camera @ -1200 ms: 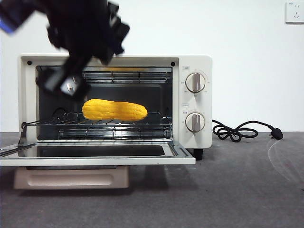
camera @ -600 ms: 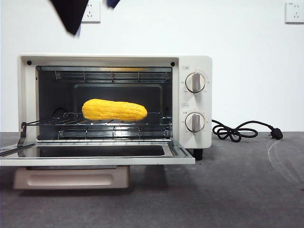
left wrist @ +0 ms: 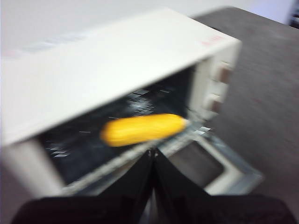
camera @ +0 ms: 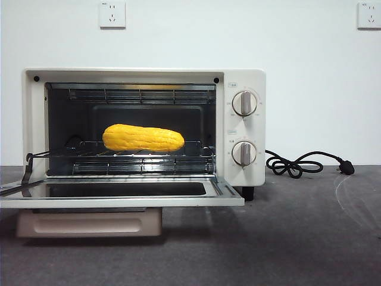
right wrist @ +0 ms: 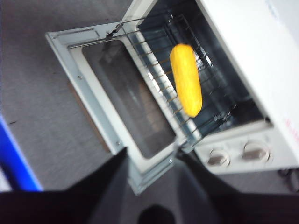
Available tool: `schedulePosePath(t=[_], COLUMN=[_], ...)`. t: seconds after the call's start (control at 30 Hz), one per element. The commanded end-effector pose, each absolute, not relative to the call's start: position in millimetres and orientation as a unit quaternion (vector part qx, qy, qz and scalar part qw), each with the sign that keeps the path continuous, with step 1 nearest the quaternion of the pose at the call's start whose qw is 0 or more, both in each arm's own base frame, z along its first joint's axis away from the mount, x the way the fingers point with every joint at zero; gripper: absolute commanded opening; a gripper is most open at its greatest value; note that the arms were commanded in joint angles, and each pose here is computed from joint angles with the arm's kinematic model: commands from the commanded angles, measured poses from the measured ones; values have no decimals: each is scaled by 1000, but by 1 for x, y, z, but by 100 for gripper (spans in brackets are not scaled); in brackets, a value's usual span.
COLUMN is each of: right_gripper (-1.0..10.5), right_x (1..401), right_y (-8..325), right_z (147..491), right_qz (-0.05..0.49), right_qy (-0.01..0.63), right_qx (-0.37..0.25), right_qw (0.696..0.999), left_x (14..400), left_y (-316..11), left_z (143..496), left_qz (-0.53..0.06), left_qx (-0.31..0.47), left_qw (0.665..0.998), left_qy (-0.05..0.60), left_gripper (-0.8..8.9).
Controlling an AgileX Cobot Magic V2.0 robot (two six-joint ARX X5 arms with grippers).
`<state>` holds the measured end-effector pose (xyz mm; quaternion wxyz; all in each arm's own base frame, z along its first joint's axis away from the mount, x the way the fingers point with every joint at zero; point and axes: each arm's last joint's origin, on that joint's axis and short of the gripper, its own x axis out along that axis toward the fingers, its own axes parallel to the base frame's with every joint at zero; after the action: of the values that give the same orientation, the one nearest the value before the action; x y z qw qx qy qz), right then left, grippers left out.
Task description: Take the corn from the table,put the corn in the oven
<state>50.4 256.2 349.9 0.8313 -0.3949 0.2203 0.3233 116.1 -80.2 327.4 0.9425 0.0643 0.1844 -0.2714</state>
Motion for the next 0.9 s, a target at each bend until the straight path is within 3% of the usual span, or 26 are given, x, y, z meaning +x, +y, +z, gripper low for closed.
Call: schedulePosePath(t=[0.03, 0.17, 0.27, 0.63, 0.9], right_gripper=[-12, -12, -12, -12, -12], right_x=[50, 55, 62, 93, 140], right_y=[243, 222, 208, 181, 161], right_z=[356, 364, 371, 390, 390], right_qz=[313, 299, 322, 434, 442], right_qy=[247, 264, 289, 302, 314], right_qx=[-356, -346, -314, -217, -161], right_qw=[845, 849, 845, 821, 825], left_x=[134, 154, 163, 159, 144], left_y=[-89, -83, -71, -12, 21], left_z=[320, 309, 301, 293, 291], left_qz=[-333, -358, -356, -278, -205], left_qx=[48, 18, -11, -118, -162], left_qw=[917, 897, 888, 886, 898], left_qy=[212, 257, 291, 351, 354], left_gripper=[-8, -8, -8, -9, -9])
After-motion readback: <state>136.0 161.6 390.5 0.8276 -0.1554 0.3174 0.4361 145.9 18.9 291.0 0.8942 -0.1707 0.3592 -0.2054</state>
